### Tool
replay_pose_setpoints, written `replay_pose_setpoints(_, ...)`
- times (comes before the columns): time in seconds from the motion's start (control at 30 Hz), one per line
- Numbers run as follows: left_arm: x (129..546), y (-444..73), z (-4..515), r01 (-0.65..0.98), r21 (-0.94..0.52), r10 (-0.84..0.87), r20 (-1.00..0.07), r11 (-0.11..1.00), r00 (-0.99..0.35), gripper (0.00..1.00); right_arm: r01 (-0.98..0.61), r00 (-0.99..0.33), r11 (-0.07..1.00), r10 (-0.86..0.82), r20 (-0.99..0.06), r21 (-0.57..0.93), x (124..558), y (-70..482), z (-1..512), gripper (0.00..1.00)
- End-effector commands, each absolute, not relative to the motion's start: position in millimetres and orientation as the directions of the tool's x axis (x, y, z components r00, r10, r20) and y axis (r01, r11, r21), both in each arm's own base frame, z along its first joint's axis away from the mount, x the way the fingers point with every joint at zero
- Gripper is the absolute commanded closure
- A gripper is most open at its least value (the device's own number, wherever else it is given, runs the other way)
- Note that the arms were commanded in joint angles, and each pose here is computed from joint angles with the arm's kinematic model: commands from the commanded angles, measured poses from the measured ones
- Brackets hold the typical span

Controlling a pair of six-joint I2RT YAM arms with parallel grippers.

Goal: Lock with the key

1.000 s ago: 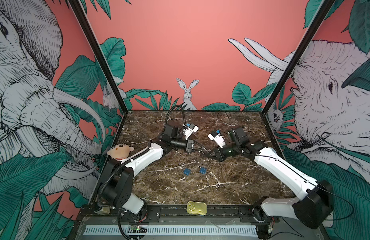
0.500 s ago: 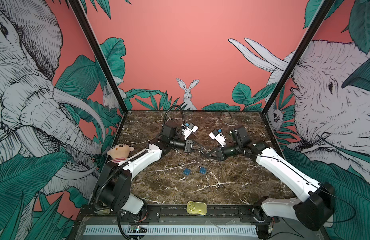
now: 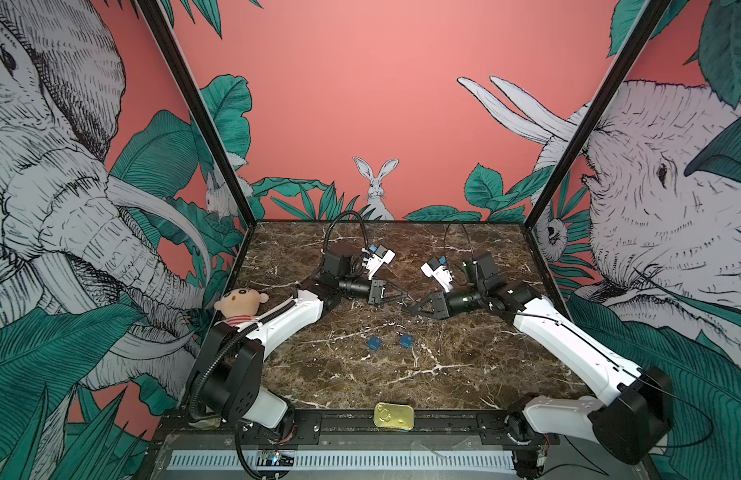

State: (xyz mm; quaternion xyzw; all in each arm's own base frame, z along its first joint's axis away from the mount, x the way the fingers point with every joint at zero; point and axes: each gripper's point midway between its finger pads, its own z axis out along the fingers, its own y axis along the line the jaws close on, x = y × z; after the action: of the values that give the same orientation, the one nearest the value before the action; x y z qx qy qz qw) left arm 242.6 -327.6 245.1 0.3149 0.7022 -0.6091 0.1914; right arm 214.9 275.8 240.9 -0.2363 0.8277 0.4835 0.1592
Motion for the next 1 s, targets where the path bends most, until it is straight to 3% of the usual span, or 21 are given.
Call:
replay_pose_setpoints(0.0,253,-326,206,0.625,-0.757,0.200,-0.593,0.190,-0.780,1.00,-0.744,-0.663,0.094,-0.222,-0.715,0.661,187,294,321,1.00)
replay_pose_setpoints(0.47,257,-332,191,0.606,-0.771,0.193,-0.576,0.194,-0.794,1.00,-0.733,-0.672,0.052,-0.215,-0.709,0.678,185,297,327,1.00)
replay_pose_setpoints(0.97,255,-328,213,0.614,-0.774,0.178,-0.589,0.155,-0.788,0.98,-0.732,-0.675,0.114,-0.252,-0.693,0.671,189,295,313,1.00)
